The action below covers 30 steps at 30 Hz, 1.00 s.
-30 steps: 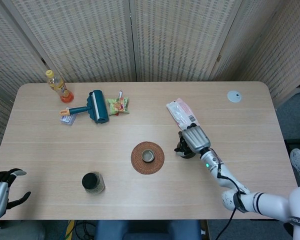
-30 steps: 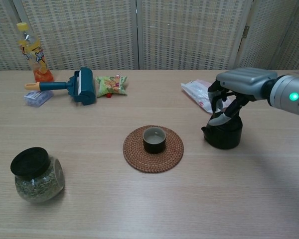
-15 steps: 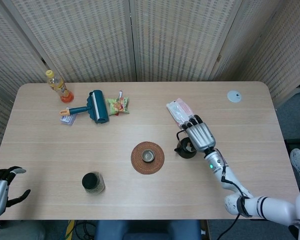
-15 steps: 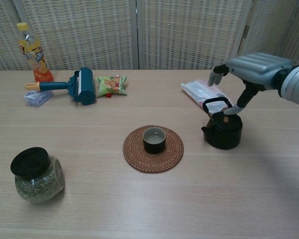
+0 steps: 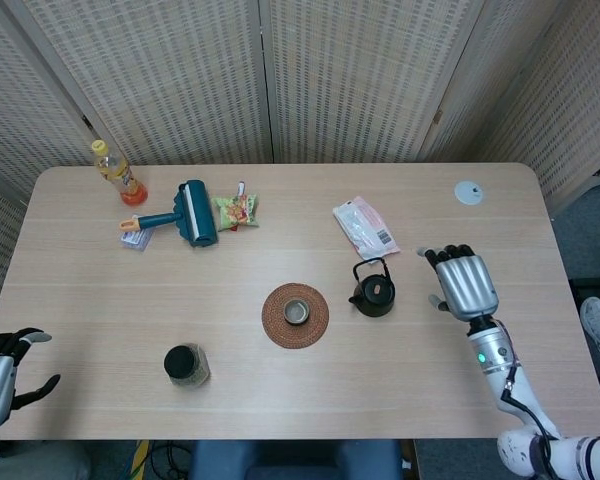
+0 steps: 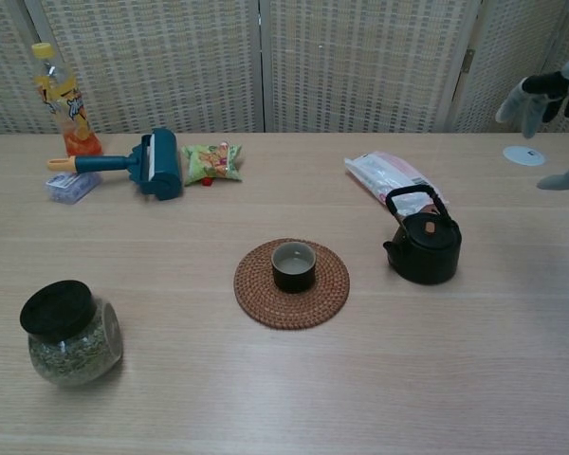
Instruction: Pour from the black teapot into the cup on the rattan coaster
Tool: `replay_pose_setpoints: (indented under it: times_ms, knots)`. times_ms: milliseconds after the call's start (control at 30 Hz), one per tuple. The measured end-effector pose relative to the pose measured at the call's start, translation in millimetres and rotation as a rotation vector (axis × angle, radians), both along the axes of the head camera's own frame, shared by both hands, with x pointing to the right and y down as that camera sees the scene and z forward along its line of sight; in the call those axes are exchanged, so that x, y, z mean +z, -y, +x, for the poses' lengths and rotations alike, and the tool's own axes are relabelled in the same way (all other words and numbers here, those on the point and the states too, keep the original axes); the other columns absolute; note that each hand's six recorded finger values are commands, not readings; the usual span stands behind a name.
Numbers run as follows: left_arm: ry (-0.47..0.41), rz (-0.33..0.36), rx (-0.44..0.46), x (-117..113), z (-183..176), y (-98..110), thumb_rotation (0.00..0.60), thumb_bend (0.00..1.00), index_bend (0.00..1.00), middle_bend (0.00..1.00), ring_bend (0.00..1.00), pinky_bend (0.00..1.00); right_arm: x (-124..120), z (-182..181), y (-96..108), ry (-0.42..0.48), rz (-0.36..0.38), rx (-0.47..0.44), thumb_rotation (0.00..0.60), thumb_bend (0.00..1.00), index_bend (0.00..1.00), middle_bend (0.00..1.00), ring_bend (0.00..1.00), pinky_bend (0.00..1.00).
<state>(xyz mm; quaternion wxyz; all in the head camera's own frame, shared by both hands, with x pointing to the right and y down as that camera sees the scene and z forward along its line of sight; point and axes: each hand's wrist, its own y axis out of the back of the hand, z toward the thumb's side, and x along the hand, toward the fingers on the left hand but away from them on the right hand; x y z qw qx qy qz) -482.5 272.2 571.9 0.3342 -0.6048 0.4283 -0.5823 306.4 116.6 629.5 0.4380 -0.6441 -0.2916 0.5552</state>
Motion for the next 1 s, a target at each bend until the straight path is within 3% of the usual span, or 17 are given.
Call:
replay_pose_setpoints:
  times_ms: [533,733,1000]
  knots:
    - [-0.012,0.002,0.020,4.0,9.6,8.1,0.600,0.18,0.34,0.29,0.30,0.19,-53.9,79.4,-66.1,-0.055,0.072,0.143,0.600,0.01,0.35,0.48,0.38,0.35]
    - [-0.020,0.000,0.029,4.1,13.4,8.5,0.600,0.18,0.34,0.29,0.30,0.19,-60.4,95.9,-84.8,-0.047,0.062,0.193,0.600,0.01,0.35,0.48,0.38,0.35]
    - [-0.029,0.001,0.034,4.7,17.5,9.0,0.600,0.18,0.34,0.29,0.30,0.19,-57.6,102.9,-93.1,-0.045,0.041,0.210,0.600,0.01,0.35,0.48,0.38,0.35]
